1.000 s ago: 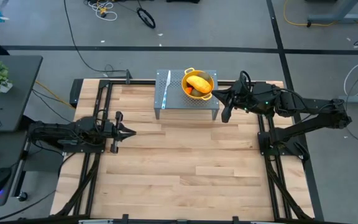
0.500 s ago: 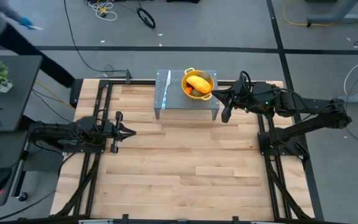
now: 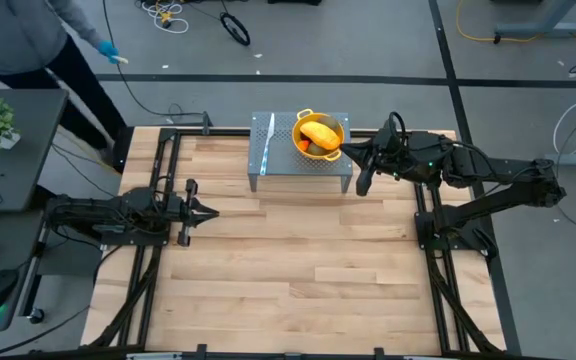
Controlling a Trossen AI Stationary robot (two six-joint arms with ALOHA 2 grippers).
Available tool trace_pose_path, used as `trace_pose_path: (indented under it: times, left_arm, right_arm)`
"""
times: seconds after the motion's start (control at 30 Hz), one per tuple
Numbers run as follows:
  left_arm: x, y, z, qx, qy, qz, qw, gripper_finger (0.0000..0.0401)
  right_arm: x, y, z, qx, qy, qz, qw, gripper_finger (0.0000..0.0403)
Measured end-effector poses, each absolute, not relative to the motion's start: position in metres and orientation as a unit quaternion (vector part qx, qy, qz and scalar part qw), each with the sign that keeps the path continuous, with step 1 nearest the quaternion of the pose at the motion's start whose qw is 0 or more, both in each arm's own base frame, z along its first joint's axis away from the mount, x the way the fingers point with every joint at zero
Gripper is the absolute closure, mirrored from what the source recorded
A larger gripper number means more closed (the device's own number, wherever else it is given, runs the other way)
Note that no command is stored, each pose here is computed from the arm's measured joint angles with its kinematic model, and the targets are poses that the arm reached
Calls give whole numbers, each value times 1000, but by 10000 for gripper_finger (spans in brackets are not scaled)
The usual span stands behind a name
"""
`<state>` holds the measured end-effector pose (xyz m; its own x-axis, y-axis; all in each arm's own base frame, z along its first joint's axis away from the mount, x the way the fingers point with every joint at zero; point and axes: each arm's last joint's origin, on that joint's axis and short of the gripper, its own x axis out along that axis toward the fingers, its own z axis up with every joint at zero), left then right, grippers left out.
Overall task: Pick & Place Fruit
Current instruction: Return to Home Position
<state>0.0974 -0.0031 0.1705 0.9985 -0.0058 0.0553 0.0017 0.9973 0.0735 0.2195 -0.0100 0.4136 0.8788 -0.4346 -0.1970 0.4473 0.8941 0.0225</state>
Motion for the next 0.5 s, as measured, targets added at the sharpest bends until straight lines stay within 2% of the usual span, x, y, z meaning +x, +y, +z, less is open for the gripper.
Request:
trace_pose_path:
  times: [0.33, 0.5]
  left_arm:
    - [97, -3, 170, 37, -28, -2, 999, 369]
    - [97, -3, 170, 37, -27, -2, 999, 369]
  right_arm:
    - [221, -9, 415, 41, 80, -202, 975, 398]
    - [227, -14, 398, 55, 62, -164, 983, 398]
